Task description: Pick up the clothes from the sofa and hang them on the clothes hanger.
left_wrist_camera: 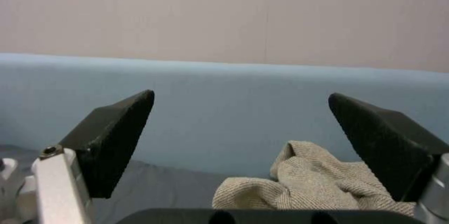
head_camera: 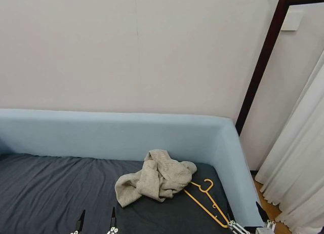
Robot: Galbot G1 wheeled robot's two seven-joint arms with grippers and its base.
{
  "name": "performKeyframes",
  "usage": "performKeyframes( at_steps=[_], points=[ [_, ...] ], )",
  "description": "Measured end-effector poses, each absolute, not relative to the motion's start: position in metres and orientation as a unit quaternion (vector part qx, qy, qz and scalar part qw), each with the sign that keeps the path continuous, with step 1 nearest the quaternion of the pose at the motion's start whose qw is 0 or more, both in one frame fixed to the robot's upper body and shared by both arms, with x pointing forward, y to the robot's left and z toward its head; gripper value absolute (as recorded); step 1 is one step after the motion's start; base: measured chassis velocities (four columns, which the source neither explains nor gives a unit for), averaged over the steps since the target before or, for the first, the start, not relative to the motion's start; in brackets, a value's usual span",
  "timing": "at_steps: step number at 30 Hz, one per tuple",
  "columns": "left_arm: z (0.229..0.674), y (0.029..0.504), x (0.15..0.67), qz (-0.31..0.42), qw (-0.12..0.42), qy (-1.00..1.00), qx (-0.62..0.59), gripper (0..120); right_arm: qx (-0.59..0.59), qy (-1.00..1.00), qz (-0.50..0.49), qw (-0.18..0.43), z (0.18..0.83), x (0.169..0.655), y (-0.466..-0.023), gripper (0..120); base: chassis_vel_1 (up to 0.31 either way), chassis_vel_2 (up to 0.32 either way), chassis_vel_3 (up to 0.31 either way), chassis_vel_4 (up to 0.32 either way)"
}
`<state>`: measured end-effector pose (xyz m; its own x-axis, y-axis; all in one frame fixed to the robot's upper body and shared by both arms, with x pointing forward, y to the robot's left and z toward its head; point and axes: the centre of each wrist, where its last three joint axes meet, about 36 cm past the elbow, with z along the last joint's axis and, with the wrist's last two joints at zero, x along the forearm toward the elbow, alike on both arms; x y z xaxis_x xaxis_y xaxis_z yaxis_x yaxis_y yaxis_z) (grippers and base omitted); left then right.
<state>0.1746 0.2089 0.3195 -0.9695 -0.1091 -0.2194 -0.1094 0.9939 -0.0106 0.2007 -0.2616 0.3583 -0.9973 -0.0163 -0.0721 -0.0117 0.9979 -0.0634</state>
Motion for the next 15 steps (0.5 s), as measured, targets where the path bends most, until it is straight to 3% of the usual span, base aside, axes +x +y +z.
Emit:
performKeyframes(
  at_steps=[15],
  points=[
    [0.3164,0.2088,0.1722,0.013,0.111,0.991,-0.071,99,-0.009,0.999,-0.029,0.034,0.3587,0.1994,-0.2664,100,0.000,0.000,0.000,0.000]
  ],
)
